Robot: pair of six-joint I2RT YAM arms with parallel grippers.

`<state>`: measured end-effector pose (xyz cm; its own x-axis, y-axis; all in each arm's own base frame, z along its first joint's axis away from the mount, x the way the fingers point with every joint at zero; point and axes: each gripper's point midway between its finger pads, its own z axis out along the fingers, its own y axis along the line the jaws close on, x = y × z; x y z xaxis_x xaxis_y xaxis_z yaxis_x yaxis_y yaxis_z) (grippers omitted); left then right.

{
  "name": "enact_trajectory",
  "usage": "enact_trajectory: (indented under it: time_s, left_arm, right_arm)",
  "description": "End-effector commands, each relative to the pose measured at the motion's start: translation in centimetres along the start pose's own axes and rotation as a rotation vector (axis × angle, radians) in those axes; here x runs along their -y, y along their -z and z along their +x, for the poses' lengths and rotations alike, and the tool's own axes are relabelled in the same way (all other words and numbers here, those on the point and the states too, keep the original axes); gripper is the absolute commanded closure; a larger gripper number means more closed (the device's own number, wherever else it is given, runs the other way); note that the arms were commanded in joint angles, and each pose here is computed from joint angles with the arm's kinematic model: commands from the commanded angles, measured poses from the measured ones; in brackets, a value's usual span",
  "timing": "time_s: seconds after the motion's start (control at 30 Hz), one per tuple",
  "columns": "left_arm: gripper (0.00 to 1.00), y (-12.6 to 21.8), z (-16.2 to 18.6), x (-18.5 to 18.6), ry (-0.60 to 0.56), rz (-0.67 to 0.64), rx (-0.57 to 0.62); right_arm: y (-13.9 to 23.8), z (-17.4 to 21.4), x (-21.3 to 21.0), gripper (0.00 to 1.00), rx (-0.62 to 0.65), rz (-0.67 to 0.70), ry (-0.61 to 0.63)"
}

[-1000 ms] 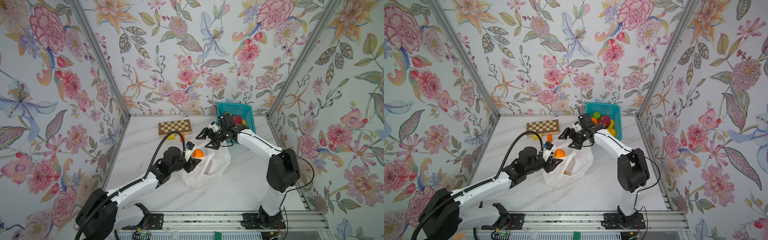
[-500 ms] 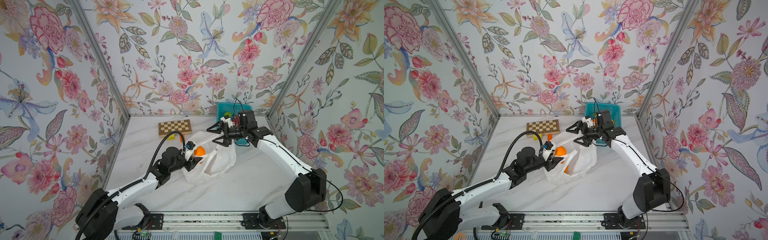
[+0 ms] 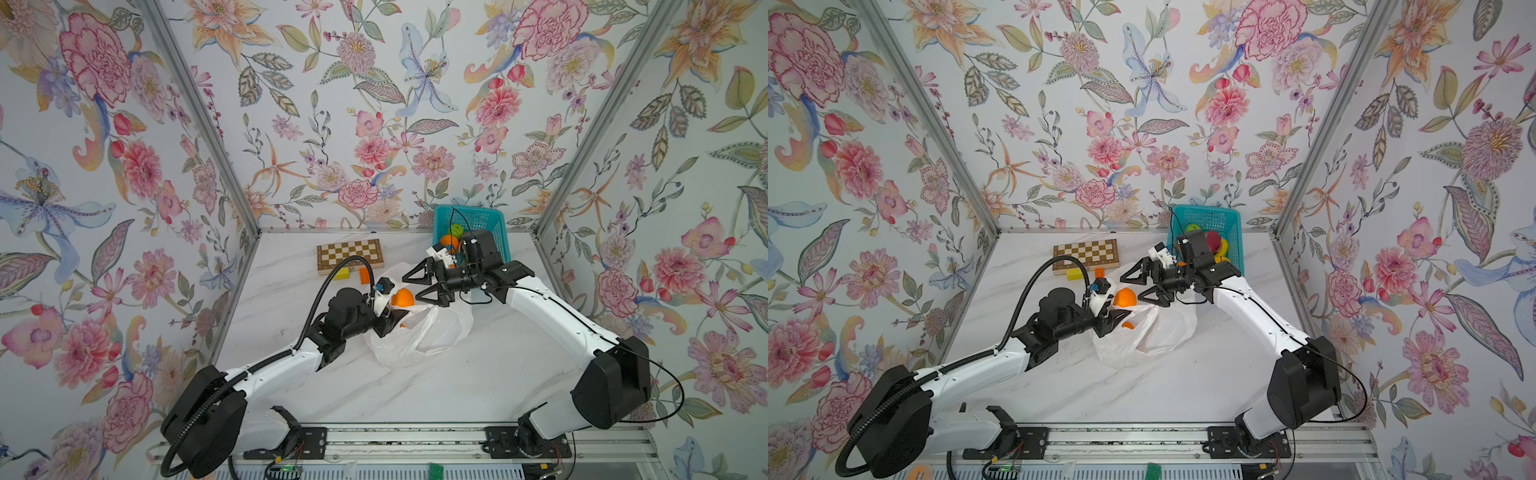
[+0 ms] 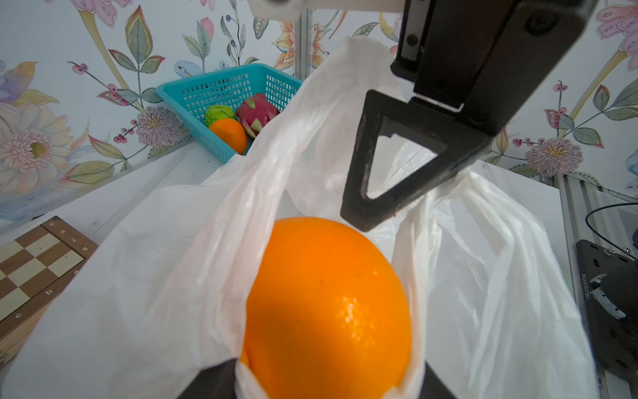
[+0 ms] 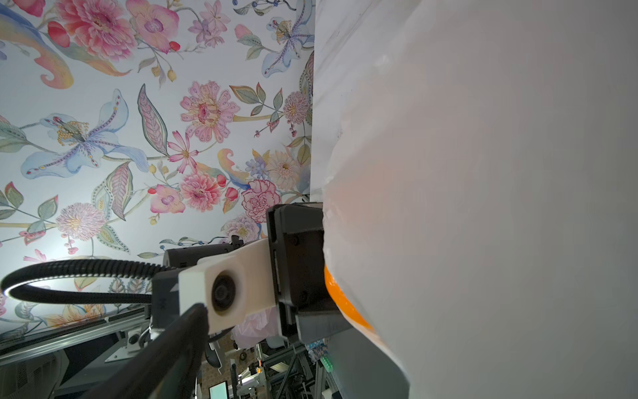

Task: Untie the knot of the plastic bag and take out the fruit
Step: 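Move the right gripper toward the orange held by the left gripper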

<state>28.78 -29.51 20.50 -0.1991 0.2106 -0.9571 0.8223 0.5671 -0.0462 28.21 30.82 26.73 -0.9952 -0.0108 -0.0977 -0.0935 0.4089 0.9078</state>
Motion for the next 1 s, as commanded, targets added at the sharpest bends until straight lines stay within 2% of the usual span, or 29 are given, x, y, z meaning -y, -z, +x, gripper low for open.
enact_trajectory:
  time_s: [0.0, 0.2, 0.37, 0.5, 0.6, 0.77, 0.97]
  left_arm:
    - [0.6, -0.1, -1.3, -0.1, -0.01, 0.018, 0.022]
    - [0.6, 0.0, -1.9, 0.0, -0.016, 0.023, 0.038]
    - [0.61, -0.3, -2.3, 0.0, -0.012, 0.03, 0.047]
    - [0.61, -0.3, -2.4, 0.0, -0.01, 0.034, 0.051]
    - [0.61, -0.3, -2.4, 0.0, -0.01, 0.031, 0.052]
    - [0.61, -0.2, -2.2, 0.1, -0.017, 0.035, 0.041]
    - [0.57, -0.2, -1.9, 0.0, -0.018, 0.027, 0.034]
  right_arm:
    - [-0.6, -0.2, 0.8, 0.14, 0.012, 0.036, 0.015]
    - [-1.0, -0.1, 1.8, 0.23, 0.01, 0.072, 0.009]
    - [-1.7, 0.3, 3.0, 0.15, -0.014, 0.155, 0.025]
    - [-1.8, -0.4, 4.5, 0.19, 0.013, 0.225, 0.003]
    - [-2.9, 0.3, 3.4, 0.22, -0.02, 0.197, 0.039]
    - [-4.0, 0.9, 2.4, 0.31, -0.049, 0.152, 0.066]
    - [-4.1, 0.9, 2.4, 0.52, -0.035, 0.152, 0.072]
